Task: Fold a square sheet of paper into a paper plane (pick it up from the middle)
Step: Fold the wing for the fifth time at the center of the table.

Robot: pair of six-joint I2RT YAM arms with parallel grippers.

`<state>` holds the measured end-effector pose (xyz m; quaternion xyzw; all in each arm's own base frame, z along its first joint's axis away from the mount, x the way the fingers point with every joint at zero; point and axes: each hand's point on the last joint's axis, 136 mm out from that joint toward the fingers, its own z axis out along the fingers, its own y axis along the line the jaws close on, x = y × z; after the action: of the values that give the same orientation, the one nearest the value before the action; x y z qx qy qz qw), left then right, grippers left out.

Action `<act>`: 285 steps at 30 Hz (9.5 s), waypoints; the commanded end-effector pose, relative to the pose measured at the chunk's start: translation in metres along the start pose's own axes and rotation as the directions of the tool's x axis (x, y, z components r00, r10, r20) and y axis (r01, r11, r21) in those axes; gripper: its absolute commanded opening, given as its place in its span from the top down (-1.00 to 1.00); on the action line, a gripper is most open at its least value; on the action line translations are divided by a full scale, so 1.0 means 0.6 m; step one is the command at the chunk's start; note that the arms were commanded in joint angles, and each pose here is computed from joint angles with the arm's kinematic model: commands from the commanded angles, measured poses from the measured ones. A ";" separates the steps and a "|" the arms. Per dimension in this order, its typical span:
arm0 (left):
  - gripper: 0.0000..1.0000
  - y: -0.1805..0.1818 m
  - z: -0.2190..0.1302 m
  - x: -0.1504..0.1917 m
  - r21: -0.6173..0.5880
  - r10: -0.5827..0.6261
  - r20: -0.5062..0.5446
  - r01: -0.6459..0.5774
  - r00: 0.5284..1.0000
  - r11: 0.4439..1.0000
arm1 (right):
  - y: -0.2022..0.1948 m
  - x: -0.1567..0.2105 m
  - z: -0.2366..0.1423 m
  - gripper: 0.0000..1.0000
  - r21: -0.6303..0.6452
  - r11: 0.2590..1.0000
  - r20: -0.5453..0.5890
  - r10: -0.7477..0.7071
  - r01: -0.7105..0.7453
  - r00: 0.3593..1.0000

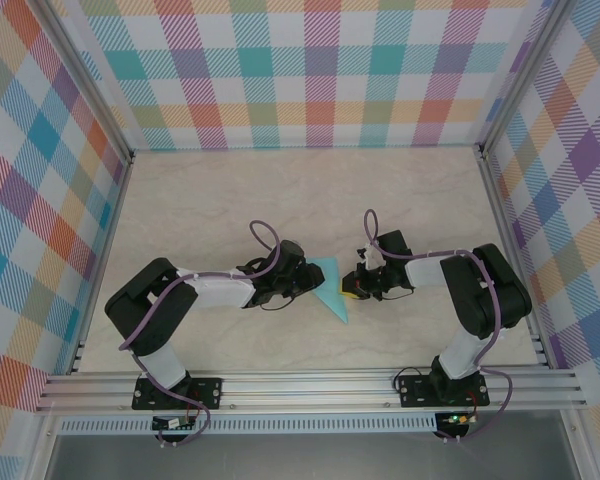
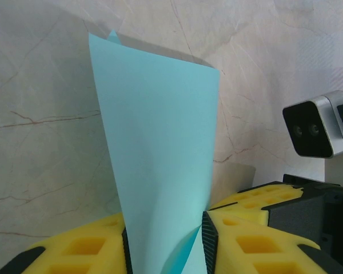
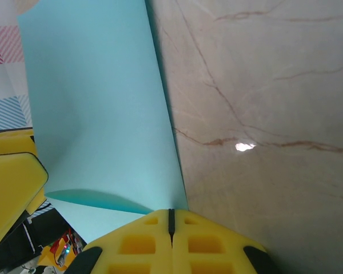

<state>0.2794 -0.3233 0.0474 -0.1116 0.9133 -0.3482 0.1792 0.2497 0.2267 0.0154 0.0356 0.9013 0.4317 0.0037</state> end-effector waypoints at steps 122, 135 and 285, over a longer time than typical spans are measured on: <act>-0.19 0.029 -0.187 -0.053 -0.118 -0.029 0.222 0.056 0.975 0.991 | 0.089 0.109 0.024 0.90 0.490 0.506 0.064 -0.833 0.710 0.549; -0.45 -0.001 -0.124 -0.033 -0.010 -0.118 0.115 0.120 0.986 0.993 | 0.088 0.115 0.042 0.87 0.466 0.481 0.028 -0.847 0.743 0.531; 0.55 -0.018 -0.061 0.035 0.124 -0.108 -0.023 0.110 0.994 0.986 | 0.012 0.148 0.080 0.82 0.076 0.965 0.001 -0.252 0.251 0.968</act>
<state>0.2439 -0.3074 0.0560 -0.1620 0.8947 -0.3907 0.1436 0.1747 0.2910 0.0186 -0.0949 0.8916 0.4338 0.0881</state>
